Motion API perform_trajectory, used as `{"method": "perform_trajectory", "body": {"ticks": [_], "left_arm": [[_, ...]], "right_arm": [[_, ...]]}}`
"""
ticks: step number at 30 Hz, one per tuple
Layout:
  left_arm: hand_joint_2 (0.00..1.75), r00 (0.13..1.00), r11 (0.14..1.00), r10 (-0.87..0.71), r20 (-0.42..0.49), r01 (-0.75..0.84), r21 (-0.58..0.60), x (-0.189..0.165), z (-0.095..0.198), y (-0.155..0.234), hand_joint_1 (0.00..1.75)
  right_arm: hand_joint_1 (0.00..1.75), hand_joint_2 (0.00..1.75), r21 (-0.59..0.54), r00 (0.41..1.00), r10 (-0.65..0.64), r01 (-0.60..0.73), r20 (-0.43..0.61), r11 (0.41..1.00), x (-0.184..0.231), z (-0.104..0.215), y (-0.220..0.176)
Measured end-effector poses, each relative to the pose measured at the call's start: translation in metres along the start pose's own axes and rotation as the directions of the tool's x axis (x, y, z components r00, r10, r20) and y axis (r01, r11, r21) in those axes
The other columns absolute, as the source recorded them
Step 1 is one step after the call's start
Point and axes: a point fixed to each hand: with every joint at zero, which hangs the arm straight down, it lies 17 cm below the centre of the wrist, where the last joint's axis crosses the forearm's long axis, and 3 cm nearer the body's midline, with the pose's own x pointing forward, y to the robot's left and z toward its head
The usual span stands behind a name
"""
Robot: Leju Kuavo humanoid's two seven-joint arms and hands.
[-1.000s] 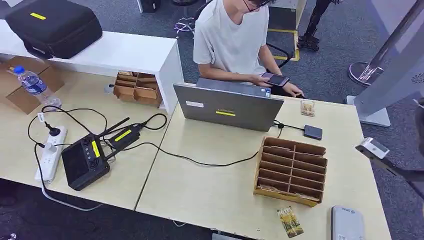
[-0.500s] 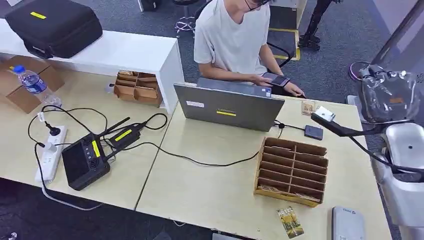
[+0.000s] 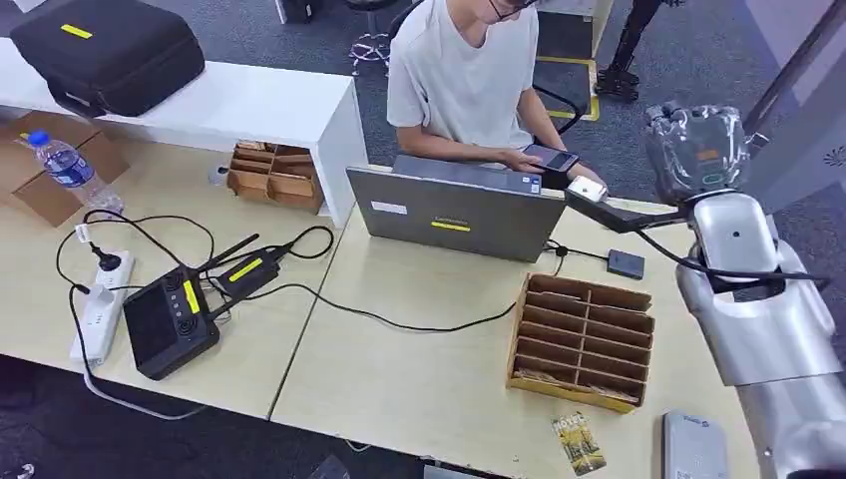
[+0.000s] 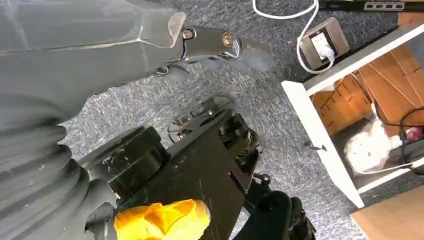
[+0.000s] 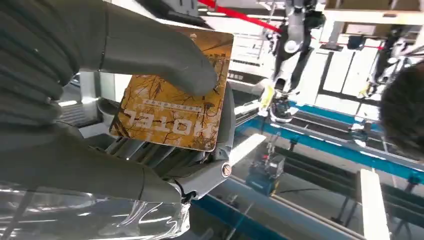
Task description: Pass the card to the sensor for recognition and then transmit it.
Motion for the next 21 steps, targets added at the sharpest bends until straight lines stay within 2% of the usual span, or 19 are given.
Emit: {"method": "perform_trajectory", "body": {"ticks": [5,10,21], "left_arm": [[1.75,0.996,0.998,-0.005,-0.084,0.010,0.067,0.000,-0.010,-0.005,0.00],[1.75,0.997,0.999,-0.004,-0.079,0.007,0.034,0.018,-0.018,-0.032,0.00],[1.75,0.996,1.000,-0.008,-0.085,0.010,0.020,0.021,-0.019,-0.039,0.00]], "right_arm": [[1.75,1.75,0.009,0.999,-0.024,0.024,0.039,1.000,0.023,-0.009,0.000],[1.75,1.75,0.017,0.996,-0.049,0.048,0.072,0.999,0.054,-0.015,-0.001],[1.75,1.75,0.049,0.992,-0.066,0.061,0.104,0.997,0.082,-0.016,0.007]]}}
